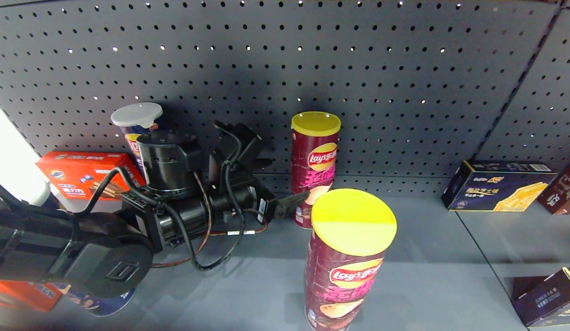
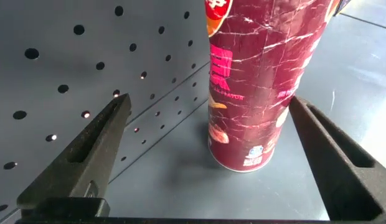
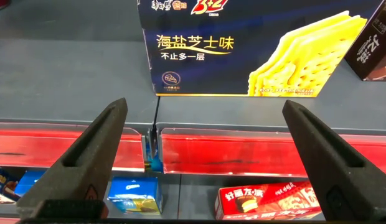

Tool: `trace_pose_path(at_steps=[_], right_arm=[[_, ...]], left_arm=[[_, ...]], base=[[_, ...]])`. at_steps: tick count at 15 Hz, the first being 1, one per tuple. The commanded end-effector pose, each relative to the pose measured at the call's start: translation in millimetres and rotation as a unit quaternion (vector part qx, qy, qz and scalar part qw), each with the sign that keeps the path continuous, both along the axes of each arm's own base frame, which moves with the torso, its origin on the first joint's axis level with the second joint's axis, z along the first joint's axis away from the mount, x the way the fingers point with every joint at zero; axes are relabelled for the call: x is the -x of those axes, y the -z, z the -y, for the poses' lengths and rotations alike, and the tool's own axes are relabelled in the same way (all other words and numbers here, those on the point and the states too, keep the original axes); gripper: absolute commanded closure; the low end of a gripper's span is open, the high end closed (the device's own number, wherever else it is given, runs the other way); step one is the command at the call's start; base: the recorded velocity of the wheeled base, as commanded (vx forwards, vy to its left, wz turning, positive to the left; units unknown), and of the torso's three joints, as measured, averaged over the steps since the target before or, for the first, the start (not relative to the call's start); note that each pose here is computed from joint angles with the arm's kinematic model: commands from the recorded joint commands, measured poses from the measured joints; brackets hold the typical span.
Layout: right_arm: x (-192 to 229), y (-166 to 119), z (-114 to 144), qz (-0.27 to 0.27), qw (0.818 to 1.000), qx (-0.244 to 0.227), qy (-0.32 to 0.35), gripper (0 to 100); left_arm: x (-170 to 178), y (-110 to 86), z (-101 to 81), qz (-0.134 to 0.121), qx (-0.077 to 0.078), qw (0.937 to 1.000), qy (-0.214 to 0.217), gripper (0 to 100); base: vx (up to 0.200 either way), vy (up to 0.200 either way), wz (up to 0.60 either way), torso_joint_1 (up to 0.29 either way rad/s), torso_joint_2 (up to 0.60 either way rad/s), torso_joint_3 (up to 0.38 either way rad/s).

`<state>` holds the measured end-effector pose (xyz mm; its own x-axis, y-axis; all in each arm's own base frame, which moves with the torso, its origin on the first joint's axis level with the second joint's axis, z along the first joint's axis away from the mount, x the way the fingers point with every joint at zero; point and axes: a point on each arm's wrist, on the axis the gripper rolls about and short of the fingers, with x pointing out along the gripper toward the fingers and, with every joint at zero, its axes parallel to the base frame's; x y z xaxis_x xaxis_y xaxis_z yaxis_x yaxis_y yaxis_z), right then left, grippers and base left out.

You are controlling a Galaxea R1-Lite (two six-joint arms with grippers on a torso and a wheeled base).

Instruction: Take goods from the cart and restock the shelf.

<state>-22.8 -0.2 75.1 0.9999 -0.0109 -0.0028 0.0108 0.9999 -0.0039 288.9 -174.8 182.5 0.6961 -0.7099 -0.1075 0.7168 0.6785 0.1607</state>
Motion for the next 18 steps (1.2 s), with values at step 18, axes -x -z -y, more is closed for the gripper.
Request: trace_pose_path(at_steps=[18], right_arm=[[0, 0, 0, 0.0, 1.0, 0.0, 0.0, 0]], left_arm=[[228, 17.4, -105.1, 0.039, 0.052, 0.9899, 0.126, 0]], base=[[0.0, 0.0, 0.0, 0.0, 0.0, 0.0]])
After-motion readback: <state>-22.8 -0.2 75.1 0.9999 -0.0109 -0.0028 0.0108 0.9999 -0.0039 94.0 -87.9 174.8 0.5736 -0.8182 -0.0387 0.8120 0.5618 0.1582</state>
